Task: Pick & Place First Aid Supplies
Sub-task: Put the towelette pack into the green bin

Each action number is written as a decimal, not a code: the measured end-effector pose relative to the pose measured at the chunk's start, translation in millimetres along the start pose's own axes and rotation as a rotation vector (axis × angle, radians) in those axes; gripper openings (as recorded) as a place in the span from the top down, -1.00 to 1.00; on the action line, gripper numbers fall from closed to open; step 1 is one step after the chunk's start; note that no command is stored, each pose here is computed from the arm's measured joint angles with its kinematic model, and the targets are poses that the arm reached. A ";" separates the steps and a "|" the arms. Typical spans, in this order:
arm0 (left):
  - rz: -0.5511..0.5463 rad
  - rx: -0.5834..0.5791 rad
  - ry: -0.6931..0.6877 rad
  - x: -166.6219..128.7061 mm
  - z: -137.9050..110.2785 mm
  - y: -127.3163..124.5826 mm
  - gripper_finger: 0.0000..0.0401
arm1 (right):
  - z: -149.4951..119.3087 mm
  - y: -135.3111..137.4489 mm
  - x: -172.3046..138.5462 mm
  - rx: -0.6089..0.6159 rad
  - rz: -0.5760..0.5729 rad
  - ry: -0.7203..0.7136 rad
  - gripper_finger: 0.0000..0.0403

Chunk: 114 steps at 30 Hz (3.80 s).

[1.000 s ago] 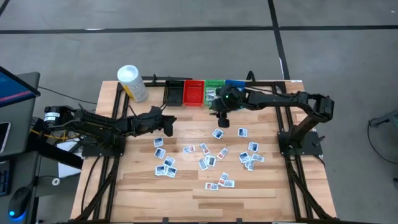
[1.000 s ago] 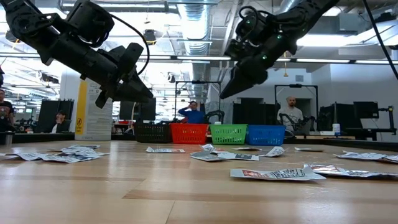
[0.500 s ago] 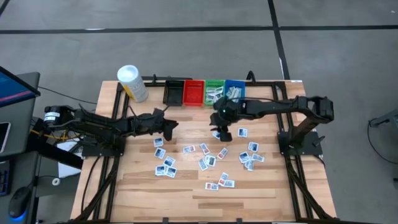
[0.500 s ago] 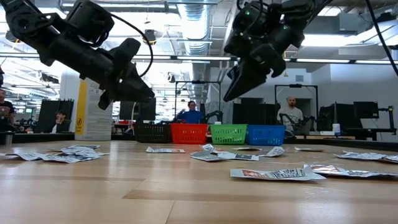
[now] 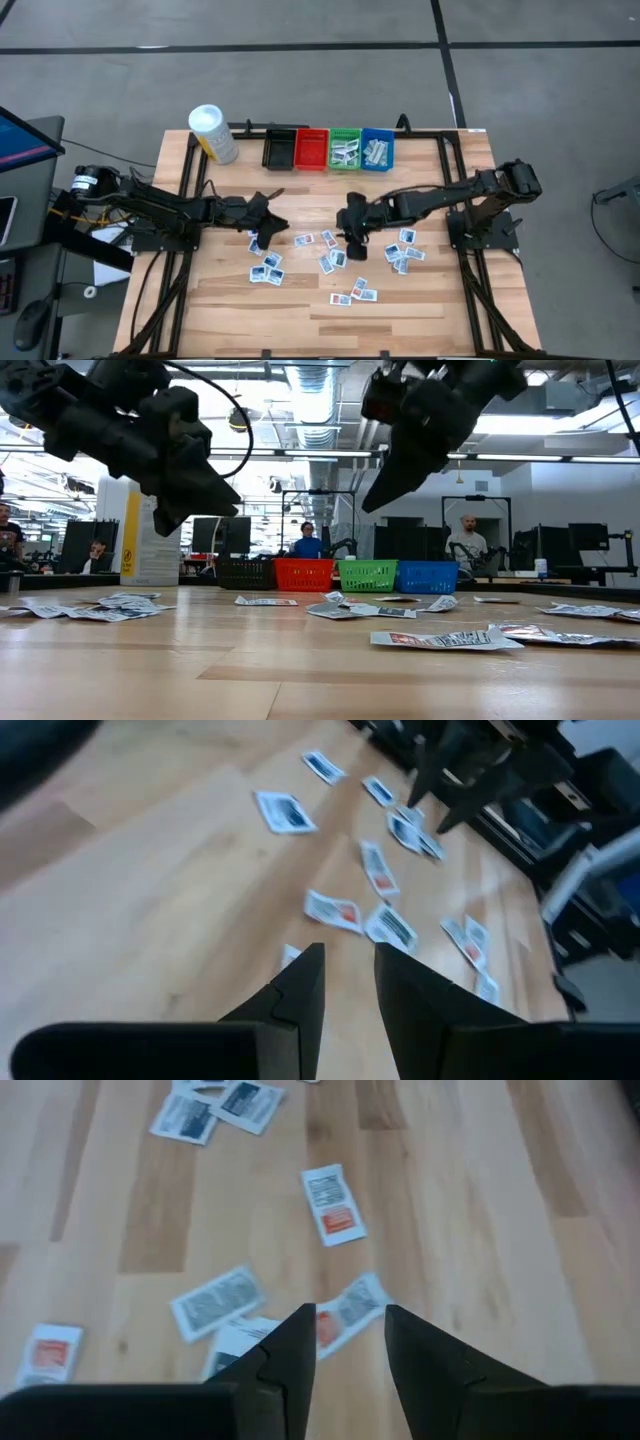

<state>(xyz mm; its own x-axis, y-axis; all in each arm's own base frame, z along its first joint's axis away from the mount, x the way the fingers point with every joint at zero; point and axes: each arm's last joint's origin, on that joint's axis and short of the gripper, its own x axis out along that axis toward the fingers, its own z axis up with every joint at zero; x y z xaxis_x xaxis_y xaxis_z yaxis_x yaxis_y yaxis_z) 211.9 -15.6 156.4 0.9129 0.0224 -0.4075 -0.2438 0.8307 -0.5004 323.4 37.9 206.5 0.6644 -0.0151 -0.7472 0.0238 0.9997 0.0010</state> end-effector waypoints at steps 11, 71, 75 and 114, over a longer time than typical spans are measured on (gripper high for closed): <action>-0.018 0.060 -0.004 -6.1 -19.7 -26.1 0.55 | -16.2 47.4 9.5 0.096 -0.020 0.038 0.43; -0.028 0.076 -0.033 -9.7 -25.4 -36.2 0.55 | -30.1 74.3 58.3 0.068 -0.121 0.135 0.97; -0.028 0.077 -0.033 -9.7 -25.4 -36.2 0.55 | -29.5 74.7 59.1 0.071 -0.117 0.126 0.91; -0.037 0.079 -0.027 -10.4 -26.9 -37.9 0.55 | -56.6 81.3 96.0 0.139 -0.122 0.222 0.92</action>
<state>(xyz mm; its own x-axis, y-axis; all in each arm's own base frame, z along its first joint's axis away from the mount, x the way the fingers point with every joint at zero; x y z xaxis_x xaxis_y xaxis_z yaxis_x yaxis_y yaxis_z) 202.9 -62.3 159.1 0.9296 0.0051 -0.3685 -0.1840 0.8727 -0.4522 346.9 118.8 97.2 0.4713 -0.1149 -0.8745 0.2059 0.9784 -0.0175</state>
